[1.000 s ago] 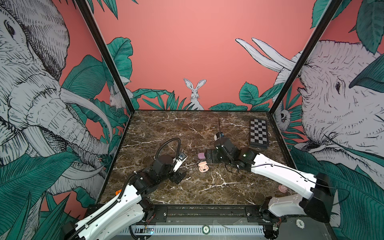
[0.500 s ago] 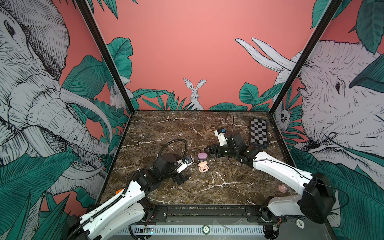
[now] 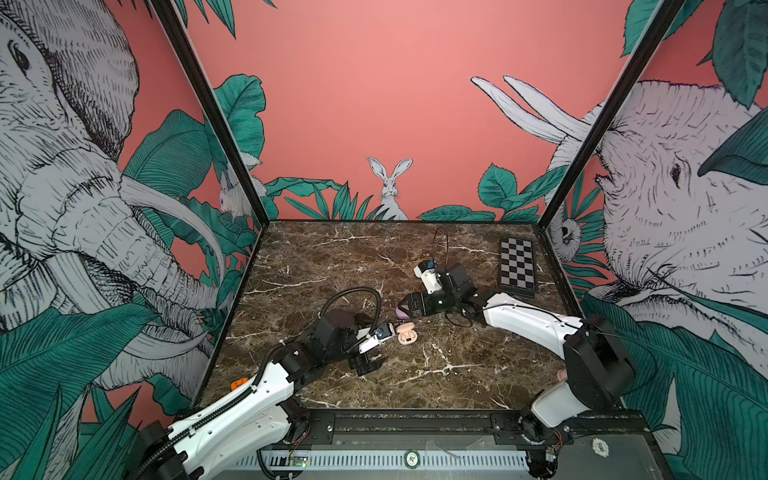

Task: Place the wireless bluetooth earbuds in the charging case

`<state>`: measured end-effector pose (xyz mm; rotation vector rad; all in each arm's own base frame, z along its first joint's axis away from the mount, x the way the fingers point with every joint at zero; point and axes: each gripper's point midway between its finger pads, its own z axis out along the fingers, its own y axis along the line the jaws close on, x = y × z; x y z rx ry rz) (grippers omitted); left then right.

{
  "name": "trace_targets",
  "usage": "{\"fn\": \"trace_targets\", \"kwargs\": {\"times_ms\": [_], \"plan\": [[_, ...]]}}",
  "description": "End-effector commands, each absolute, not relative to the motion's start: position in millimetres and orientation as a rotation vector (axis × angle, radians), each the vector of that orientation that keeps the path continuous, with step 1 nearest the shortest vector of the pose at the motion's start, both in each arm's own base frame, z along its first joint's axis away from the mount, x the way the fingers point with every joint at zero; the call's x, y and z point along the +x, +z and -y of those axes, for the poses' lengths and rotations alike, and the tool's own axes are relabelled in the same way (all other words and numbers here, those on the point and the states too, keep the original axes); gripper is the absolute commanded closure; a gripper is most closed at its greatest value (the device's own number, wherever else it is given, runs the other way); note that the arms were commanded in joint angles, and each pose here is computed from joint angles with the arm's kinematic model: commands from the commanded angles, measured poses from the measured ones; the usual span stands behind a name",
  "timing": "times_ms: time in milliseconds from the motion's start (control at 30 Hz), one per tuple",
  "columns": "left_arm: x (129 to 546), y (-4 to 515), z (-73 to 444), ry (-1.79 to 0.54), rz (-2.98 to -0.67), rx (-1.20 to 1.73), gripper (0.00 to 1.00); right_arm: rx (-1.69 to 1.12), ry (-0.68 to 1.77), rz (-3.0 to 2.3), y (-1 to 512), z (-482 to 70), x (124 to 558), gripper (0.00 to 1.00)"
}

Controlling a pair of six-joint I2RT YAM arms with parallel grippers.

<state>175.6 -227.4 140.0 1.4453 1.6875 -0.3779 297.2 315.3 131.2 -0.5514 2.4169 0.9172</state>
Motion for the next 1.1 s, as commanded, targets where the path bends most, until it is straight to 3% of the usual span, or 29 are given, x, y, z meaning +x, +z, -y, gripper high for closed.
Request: {"fn": "trace_targets", "kwargs": {"times_ms": [0, 267, 1067], "plan": [[184.6, 150.7, 227.2, -0.318, -1.619, 1.408, 0.01, -0.616, 1.013, -2.351, 139.7, -333.0, 302.0, 0.02], [190.6, 152.3, 221.5, -0.265, -1.62, 1.376, 0.01, -0.62, 1.165, -2.401, 127.0, -348.2, 292.1, 0.02], [191.2, 151.0, 220.1, -0.249, -1.616, 1.384, 0.01, -0.671, 1.212, -2.443, 113.2, -344.1, 259.9, 0.02]]}}
